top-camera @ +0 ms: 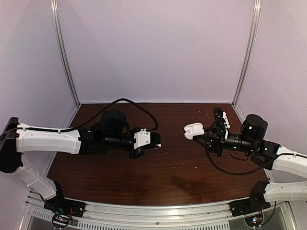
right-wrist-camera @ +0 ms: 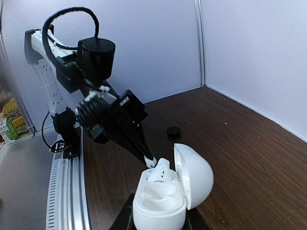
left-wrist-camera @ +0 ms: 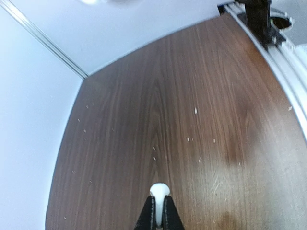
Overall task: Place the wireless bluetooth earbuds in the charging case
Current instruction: Pick up the right earbud from the center of the board, then insert the right earbud into the right side groove of the charging case.
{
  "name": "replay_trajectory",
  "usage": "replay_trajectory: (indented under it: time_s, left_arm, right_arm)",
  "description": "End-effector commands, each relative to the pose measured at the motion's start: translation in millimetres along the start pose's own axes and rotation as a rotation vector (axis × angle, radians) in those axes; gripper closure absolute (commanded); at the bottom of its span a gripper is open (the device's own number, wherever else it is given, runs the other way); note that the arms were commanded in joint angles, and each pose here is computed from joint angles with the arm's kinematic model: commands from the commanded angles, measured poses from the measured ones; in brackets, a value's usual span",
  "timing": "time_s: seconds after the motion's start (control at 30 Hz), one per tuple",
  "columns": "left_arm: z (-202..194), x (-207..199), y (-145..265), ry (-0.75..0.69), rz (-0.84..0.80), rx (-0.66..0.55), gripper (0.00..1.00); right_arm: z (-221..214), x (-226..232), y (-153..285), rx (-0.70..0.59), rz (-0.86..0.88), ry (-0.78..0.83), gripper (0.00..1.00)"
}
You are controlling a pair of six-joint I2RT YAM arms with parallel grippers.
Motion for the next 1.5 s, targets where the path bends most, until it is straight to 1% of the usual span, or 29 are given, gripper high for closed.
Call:
replay_trajectory:
  time_s: [0.0, 0.13, 0.23, 0.33, 0.43, 0.53, 0.77, 1.03, 1.27, 1.47]
  left_arm:
    - [57, 17, 48, 0.063, -0.015, -0.227, 1.00]
    - [93, 27, 71, 0.102, -0.067, -0.327, 0.98]
    - [106, 34, 74, 0.180, -0.098, -0.338, 0.99]
    - [117, 39, 71, 0.242, -0.136, -0.360, 1.00]
    - [124, 37, 67, 0.265, -0.181, -0.373, 1.00]
    - [126, 33, 63, 0.261, -0.199, -0.372, 1.00]
    - [130, 16, 56, 0.226, -0.234, -0.366, 1.00]
    - [122, 15, 46, 0.236, -0.228, -0.320, 1.00]
    - [121, 20, 39, 0.234, -0.193, -0.276, 1.00]
    - [118, 19, 32, 0.235, -0.202, -0.247, 1.00]
  right_arm:
    - [13, 6, -4, -0.048, 0.092, 0.040, 1.00]
    - [15, 11, -13, -0.029, 0.144, 0.067, 1.00]
    - [17, 16, -19, -0.012, 0.179, 0.087, 1.00]
    - [18, 25, -24, -0.004, 0.200, 0.153, 1.00]
    - [20, 30, -31, 0.008, 0.223, 0.180, 1.00]
    - [20, 32, -42, 0.042, 0.251, 0.190, 1.00]
    - [20, 33, -57, 0.078, 0.269, 0.194, 1.00]
    - [24, 36, -62, 0.085, 0.280, 0.201, 1.00]
    - [24, 38, -65, 0.106, 0.288, 0.213, 1.00]
    - [25, 39, -65, 0.105, 0.288, 0.221, 1.00]
Point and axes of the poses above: each gripper's point midway between its finger pads, its own y axis back along the fingers, its own x axis along the line the jaws close on, z = x × y, the point moved 9 cm from there along y, back along the fingers, and after that the axes turned 3 degrees about y, right-handed, at the moved point
